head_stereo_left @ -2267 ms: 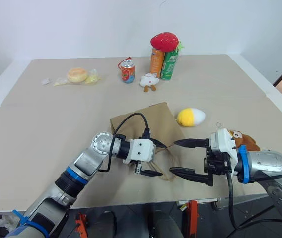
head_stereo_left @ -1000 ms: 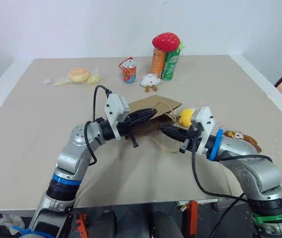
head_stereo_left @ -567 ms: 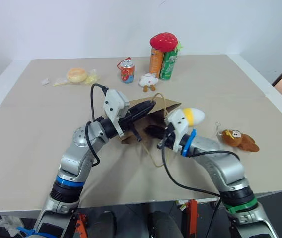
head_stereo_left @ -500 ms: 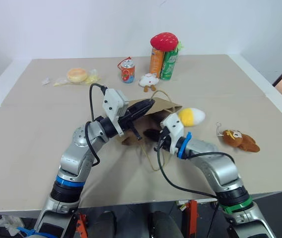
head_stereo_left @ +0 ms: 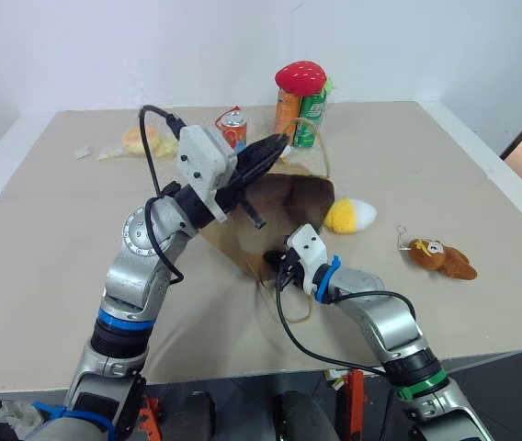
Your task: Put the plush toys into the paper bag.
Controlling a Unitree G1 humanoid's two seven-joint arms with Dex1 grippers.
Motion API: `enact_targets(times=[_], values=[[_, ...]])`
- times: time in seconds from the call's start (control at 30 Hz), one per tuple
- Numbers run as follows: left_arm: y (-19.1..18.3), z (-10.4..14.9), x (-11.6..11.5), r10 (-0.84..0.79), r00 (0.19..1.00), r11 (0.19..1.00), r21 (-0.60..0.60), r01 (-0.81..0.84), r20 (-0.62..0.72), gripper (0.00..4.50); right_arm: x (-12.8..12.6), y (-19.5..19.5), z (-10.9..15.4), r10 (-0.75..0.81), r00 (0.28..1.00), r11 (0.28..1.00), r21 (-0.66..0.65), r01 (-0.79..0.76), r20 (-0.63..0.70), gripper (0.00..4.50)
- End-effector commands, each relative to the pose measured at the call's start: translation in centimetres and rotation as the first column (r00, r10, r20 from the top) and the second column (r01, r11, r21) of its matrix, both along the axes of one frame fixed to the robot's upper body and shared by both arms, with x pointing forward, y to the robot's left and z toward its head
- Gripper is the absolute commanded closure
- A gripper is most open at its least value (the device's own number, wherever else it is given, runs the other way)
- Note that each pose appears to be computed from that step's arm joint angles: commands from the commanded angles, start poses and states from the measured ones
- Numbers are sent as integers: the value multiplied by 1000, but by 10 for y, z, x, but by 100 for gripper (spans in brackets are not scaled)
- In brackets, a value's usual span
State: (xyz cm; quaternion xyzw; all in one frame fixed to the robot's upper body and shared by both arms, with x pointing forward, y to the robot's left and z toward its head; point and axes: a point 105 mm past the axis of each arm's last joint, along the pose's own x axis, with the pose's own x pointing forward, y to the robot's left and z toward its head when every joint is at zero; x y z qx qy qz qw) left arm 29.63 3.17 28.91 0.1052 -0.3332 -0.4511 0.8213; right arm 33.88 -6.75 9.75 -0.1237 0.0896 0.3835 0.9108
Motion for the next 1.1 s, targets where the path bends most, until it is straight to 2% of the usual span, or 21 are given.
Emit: enact_targets(times=[0.03,0.5,0.6,0.7,0.8,0.87,1.07,1.1], values=[[-6,15,-25,-51,989,998,30,47,136,450,6,-8,-1,-38,999,999,-13,38,-1,448],[4,26,-24,71,965,997,-11,-71,251,450,7,-14,1,-47,999,999,0,47,3,448],[11,20,-10,110,984,993,-57,-103,139,450,9,-15,3,-45,999,999,1,45,10,448],[17,1,7,110,993,990,-85,-114,-46,450,9,-15,8,-33,999,999,-2,34,30,448],[22,-12,17,105,981,987,-107,-123,-160,450,10,-17,16,-25,998,1000,-14,26,55,448],[25,-12,20,104,977,985,-120,-127,-187,450,10,-19,21,-19,997,1000,-14,20,68,448],[23,-24,20,91,977,993,-52,-103,-194,450,0,-20,51,63,989,998,12,-65,135,448],[23,-24,20,95,978,993,-44,-105,-187,450,-2,-20,56,76,986,997,19,-80,147,418]])
